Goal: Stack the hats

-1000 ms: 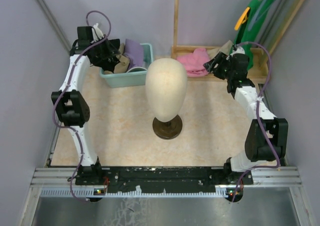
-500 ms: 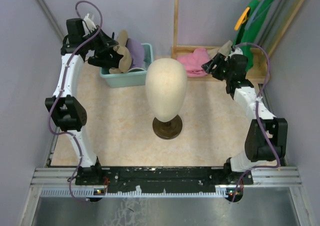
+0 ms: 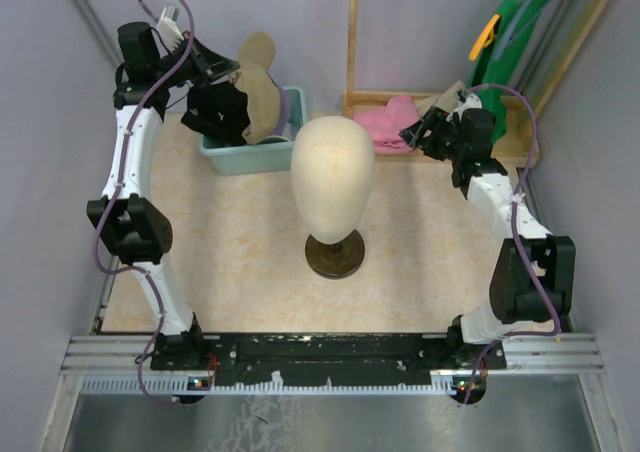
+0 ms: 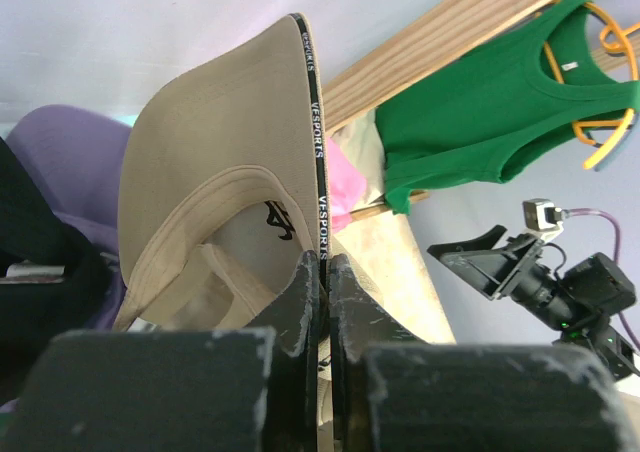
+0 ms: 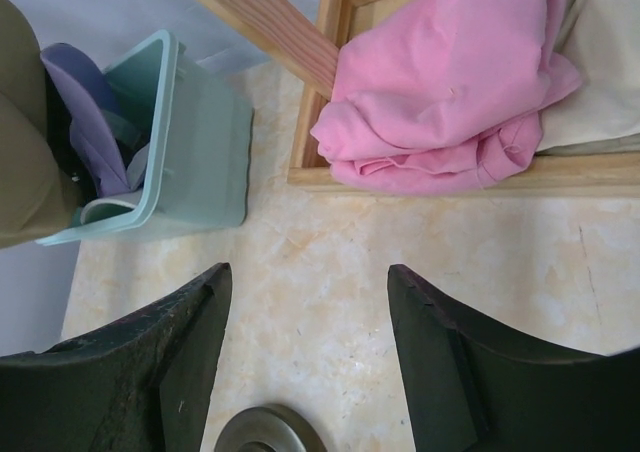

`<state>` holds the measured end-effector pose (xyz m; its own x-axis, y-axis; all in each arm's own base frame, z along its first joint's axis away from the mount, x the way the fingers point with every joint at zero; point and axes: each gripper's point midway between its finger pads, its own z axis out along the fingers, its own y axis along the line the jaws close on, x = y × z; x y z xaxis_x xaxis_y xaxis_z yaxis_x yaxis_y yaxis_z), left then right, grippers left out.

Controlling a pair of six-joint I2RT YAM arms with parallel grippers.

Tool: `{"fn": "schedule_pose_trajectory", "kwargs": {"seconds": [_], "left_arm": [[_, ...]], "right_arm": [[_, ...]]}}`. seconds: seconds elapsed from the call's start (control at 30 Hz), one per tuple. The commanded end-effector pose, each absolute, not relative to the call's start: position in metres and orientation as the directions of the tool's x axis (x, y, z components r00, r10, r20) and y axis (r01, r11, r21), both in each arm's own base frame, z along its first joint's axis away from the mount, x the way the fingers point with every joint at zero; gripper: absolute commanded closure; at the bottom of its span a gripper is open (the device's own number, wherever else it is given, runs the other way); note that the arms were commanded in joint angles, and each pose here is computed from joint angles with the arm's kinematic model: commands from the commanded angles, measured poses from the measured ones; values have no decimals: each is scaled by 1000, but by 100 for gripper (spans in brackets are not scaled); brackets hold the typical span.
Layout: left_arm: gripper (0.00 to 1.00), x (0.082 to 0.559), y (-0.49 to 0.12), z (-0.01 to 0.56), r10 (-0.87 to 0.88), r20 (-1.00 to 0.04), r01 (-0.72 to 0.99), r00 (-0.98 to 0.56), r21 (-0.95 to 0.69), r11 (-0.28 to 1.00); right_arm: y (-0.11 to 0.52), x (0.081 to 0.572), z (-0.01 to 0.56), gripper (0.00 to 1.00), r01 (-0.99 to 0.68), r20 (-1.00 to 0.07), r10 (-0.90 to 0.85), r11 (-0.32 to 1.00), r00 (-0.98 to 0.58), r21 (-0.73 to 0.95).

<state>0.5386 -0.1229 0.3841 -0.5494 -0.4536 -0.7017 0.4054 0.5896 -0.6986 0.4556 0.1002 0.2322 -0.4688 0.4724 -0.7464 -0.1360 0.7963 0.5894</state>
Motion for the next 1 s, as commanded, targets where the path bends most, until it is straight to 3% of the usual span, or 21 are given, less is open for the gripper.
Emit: {"fn": "schedule_pose_trajectory", "kwargs": {"seconds": [0.0,0.23,0.57,0.73,0.97], "left_arm": [[100,511,-128,453,-453,-768,552,-453,-641,534],[100,492,-129,492,-483,-757,614,-439,-646,454],[100,447,-142,528,-447,-743,686,-498,-653,321],[100,417,-148,526,-400,-741,692,-540,-661,291],[100,384,-157,518,-330,-711,676,-621,-699,233]], "right_arm": [[110,453,274,35,-264,-813,435,792,-388,550],[124,445,321,33,-443,-886,368,769,-283,461],[139,411,444,18,-682,-957,284,712,63,167],[159,389,494,15,-810,-948,258,587,185,2],[193,364,546,14,-958,-939,285,261,191,-116]]}}
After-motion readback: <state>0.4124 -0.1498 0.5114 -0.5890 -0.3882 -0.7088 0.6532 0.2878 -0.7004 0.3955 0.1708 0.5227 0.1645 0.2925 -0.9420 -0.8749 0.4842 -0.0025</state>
